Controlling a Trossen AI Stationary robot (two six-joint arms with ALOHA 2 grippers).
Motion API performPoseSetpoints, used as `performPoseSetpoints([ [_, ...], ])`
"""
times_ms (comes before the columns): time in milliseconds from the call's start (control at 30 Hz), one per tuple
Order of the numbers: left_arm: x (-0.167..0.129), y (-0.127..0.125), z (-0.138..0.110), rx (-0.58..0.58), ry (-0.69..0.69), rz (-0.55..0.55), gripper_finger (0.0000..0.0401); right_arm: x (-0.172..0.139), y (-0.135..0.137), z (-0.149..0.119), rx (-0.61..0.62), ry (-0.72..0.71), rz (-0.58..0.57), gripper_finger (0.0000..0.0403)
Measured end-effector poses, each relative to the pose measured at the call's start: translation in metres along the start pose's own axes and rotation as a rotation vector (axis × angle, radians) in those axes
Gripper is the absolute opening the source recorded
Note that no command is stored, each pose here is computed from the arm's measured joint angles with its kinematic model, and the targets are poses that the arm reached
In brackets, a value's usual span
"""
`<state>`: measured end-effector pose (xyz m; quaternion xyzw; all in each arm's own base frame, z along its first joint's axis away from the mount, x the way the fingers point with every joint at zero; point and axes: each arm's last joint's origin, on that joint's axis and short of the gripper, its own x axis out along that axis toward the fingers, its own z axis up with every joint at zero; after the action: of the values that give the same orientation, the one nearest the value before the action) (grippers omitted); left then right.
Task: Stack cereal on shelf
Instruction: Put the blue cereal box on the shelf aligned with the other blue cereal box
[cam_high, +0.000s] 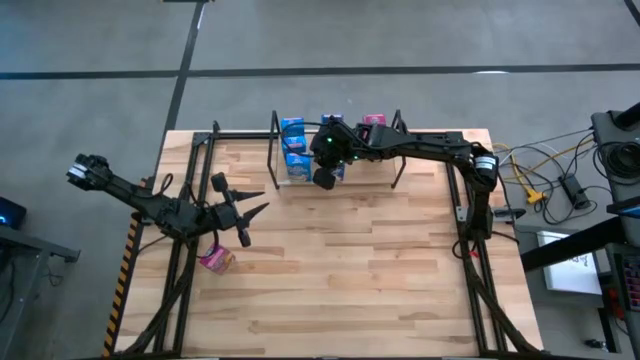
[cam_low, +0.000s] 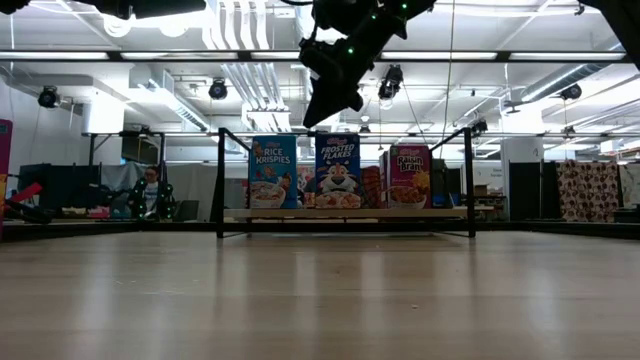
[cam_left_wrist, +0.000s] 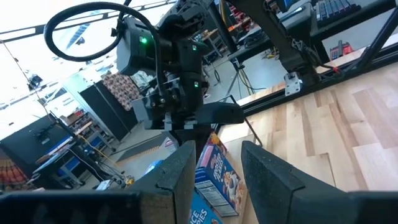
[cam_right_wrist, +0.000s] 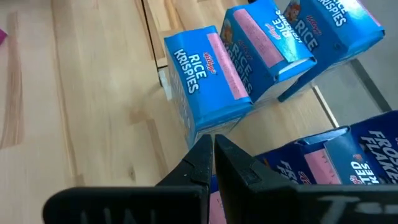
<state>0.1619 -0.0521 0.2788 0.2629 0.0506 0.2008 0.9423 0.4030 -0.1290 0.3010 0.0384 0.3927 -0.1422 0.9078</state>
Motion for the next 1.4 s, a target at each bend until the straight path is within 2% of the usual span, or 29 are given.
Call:
performPoseSetpoints([
  [300, 0.000, 0.000, 0.000, 0.020, -0.004, 0.002, 0.0113, 0.000, 0.000, 0.009, -0.007, -0.097, -0.004, 0.0009],
  [833, 0.000, 0.000, 0.000, 0.027, -0.004, 0.002, 0.0113, 0.022, 0.001, -0.001, -0.045, -0.037, -0.010, 0.0009],
  [1400, 0.000, 0.000, 0.000, 0.028, -0.004, 0.002, 0.0113, 0.026, 0.001, 0.002, -0.052, -0.101, -0.012, 0.0009],
])
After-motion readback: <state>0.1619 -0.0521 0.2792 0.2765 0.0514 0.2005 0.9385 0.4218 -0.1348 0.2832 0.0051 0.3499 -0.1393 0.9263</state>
